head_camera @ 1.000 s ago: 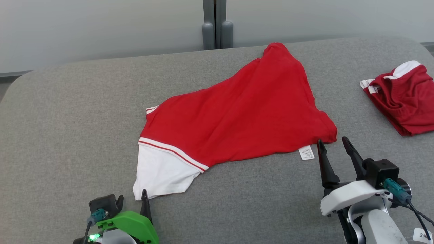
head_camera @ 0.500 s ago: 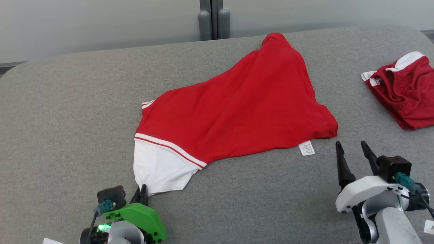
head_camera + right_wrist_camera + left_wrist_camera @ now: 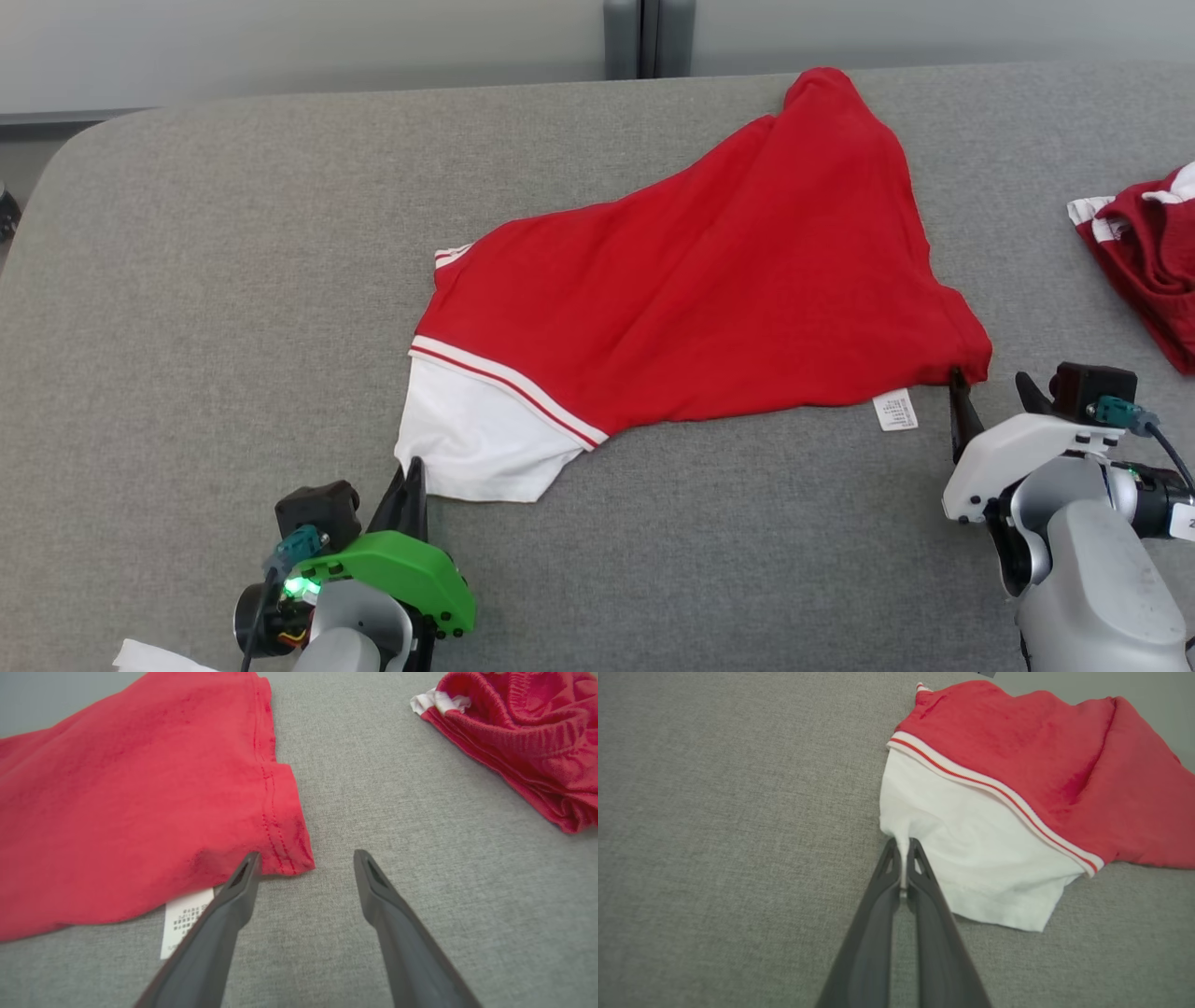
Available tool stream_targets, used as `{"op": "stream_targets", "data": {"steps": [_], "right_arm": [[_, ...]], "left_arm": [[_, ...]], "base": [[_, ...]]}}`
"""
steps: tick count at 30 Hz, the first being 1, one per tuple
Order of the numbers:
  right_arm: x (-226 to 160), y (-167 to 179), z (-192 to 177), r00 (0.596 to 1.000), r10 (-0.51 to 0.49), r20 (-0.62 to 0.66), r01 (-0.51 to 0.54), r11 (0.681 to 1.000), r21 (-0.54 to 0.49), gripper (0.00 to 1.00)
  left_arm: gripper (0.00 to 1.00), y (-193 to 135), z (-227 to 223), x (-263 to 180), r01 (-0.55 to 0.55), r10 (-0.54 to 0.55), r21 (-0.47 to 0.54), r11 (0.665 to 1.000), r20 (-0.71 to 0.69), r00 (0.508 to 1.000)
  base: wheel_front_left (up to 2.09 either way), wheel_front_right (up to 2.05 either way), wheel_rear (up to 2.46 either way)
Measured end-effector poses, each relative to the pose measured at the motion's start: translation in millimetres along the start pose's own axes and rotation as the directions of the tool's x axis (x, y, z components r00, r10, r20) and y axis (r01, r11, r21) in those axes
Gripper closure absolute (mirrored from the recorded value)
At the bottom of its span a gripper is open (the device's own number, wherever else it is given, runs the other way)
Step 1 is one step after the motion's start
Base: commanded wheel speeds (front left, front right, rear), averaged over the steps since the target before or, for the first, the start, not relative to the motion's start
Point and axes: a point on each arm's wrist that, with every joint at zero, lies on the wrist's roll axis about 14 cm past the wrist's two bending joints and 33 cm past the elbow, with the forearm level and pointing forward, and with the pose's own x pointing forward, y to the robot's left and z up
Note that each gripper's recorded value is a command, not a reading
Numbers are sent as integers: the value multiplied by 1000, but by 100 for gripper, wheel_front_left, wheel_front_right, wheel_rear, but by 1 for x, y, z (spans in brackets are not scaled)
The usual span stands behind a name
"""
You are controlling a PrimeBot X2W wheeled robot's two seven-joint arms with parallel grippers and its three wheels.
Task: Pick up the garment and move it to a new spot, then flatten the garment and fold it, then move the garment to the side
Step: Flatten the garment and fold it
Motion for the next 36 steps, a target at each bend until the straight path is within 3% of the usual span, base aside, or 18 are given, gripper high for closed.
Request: {"op": "stream_targets", "data": {"steps": [8, 9, 10, 14, 21, 26, 31, 36], "right_arm": [[22, 12, -16, 994, 29, -103, -28, 1000, 13, 0], [23, 14, -17, 993, 34, -115, -33, 999, 13, 9], [24, 16, -18, 992, 40, -121, -38, 999, 13, 40], [23, 21, -17, 992, 56, -115, -53, 998, 24, 100], [14, 28, 1, 996, 82, -23, -81, 995, 57, 100], [4, 33, 40, 987, 106, 124, -117, 990, 82, 100], [-18, 30, 88, 947, 127, 294, -155, 985, 74, 100], [-62, 21, 158, 846, 146, 513, -185, 982, 25, 100]], "left_arm": [[100, 8, -1, 0, -24, 24, -3, 1000, 1, 1000], [100, 8, -1, 0, -26, 26, -2, 1000, 1, 1000], [100, 9, 0, -1, -26, 26, -1, 1000, 4, 1000], [100, 5, 4, -1, -15, 15, 1, 1000, 20, 1000], [100, -10, 26, -2, 45, -46, 19, 999, 90, 995], [100, -32, 77, -2, 118, -123, 33, 992, 237, 964], [100, -55, 143, -18, 192, -203, 69, 979, 411, 889], [100, -84, 215, -55, 263, -296, 144, 954, 583, 757]], "base": [[0, 0, 0], [0, 0, 0], [0, 0, 0], [0, 0, 0], [0, 0, 0], [0, 0, 0], [0, 0, 0], [0, 0, 0]]}}
